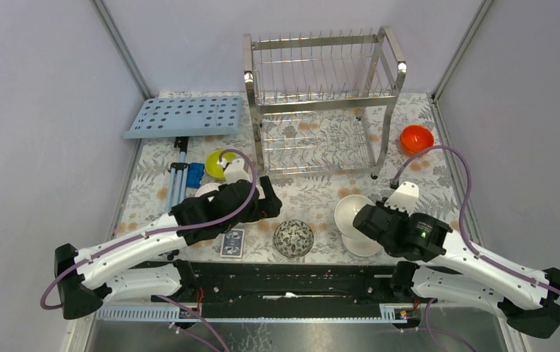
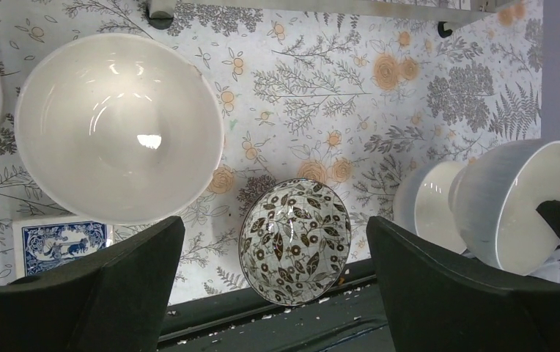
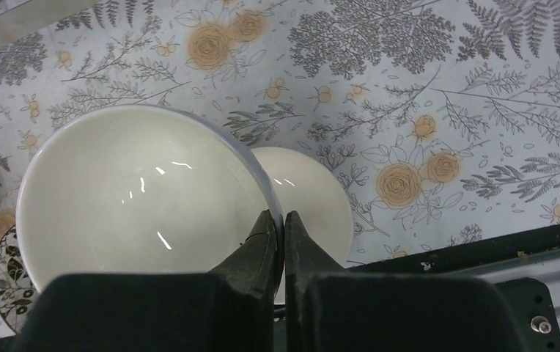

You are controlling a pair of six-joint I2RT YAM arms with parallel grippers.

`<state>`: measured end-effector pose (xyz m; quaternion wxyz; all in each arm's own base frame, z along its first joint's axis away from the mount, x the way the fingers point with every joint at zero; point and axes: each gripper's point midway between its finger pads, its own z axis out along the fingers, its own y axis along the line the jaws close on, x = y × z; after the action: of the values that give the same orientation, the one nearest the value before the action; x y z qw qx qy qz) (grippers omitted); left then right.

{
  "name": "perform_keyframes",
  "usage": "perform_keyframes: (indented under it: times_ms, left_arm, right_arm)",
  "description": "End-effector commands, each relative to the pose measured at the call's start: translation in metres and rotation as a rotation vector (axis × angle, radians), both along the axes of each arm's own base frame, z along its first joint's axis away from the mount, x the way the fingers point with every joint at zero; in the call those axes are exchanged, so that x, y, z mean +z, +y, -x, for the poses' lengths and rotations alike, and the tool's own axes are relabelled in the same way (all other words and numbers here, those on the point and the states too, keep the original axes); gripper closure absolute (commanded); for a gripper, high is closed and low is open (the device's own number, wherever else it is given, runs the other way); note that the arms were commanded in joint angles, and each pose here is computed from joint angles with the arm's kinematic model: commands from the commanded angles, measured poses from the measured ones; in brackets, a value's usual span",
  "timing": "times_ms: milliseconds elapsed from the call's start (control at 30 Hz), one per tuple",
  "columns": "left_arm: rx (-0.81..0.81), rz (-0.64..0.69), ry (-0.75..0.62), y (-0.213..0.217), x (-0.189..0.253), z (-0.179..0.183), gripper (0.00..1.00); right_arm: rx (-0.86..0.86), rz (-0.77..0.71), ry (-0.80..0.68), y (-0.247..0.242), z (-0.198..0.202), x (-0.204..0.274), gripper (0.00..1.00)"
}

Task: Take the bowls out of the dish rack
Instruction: Place the bowl with the bowl.

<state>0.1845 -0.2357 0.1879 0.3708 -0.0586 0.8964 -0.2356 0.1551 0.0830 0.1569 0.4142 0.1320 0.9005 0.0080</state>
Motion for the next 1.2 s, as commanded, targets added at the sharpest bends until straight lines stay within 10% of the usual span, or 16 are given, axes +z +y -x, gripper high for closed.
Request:
perform_keyframes:
  times_ms: [0,1167]
  left_arm:
    - [0.057,0.016,-0.016,0.004,0.001,-0.006,0.01]
    - [0.025,0.011,0.022,-0.007,-0.021,-0.004,0.01]
  right_arm:
    - [-0.156,-0.038,-0.053,-0.015,-0.005,0.001,1.00]
    - [-0.261,-0.073,0.106,-0.021,0.022,-0.070,1.00]
